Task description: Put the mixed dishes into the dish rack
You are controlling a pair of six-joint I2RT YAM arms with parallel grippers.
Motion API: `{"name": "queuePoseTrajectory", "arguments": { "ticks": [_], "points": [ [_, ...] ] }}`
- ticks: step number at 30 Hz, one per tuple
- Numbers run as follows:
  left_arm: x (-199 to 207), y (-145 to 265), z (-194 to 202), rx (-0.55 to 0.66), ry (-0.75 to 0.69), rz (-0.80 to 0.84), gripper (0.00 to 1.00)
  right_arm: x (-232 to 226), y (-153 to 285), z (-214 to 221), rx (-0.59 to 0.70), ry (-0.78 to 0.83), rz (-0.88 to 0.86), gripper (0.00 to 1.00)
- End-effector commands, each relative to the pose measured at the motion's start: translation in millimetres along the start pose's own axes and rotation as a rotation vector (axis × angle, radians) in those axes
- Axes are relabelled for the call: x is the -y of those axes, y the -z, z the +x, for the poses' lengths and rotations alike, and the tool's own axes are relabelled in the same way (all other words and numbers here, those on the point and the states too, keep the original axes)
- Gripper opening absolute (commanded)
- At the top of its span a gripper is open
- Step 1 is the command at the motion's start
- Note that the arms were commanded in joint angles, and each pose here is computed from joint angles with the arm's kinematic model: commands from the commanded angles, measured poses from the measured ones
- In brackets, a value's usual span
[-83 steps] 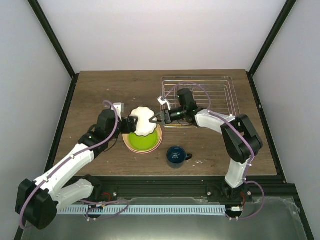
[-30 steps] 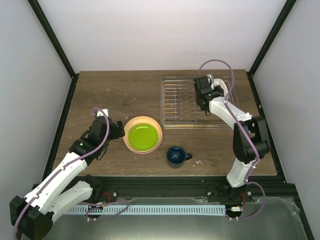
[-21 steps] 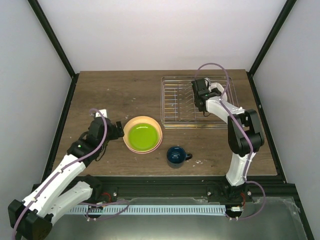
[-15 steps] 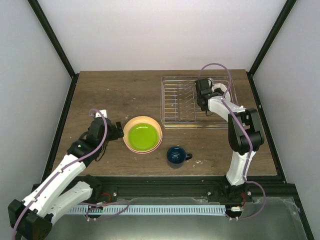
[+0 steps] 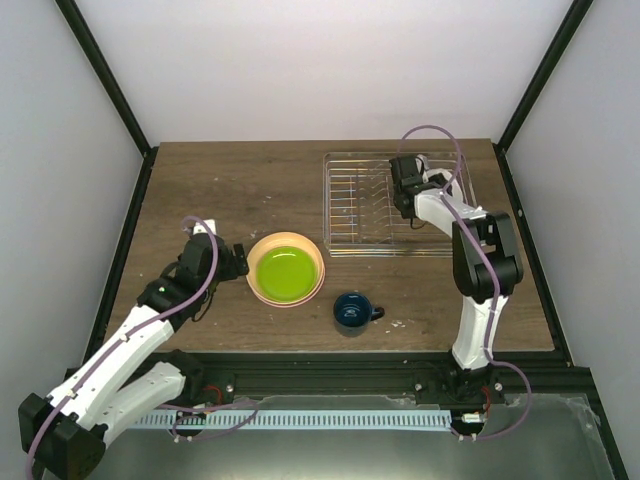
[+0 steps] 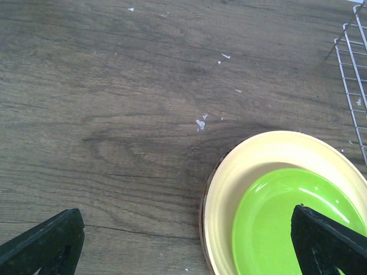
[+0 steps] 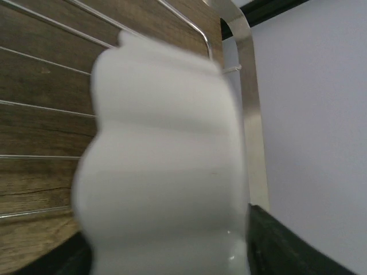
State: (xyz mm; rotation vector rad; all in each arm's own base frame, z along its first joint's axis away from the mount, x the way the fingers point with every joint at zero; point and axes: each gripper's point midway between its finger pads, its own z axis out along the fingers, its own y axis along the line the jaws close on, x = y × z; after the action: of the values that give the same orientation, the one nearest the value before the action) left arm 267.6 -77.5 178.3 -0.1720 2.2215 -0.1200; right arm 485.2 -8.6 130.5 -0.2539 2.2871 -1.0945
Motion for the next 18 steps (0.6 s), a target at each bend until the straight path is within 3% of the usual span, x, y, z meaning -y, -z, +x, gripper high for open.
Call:
{"name": "queuePoseTrajectory", "arguments": {
  "ticks": [1, 5, 10, 18],
  "points": [
    [1, -1, -2, 0.005, -0.003, 0.007, 1.00, -2, 6, -20, 0.044, -0.060, -0.042, 0.65],
    [2, -2, -1, 0.004, -0.002, 0.010, 1.00, -15, 14, -25, 0.063, -0.048, -0.096, 0.85],
    [1, -2, 0, 0.000, -0.004, 0.008, 1.00, -28, 21, -26, 0.077, -0.043, -0.175, 0.99],
    [4, -4, 2, -0.012, -0.009, 0.018, 1.00, -56, 46, -26, 0.100, -0.001, -0.326, 1.00]
  ]
}}
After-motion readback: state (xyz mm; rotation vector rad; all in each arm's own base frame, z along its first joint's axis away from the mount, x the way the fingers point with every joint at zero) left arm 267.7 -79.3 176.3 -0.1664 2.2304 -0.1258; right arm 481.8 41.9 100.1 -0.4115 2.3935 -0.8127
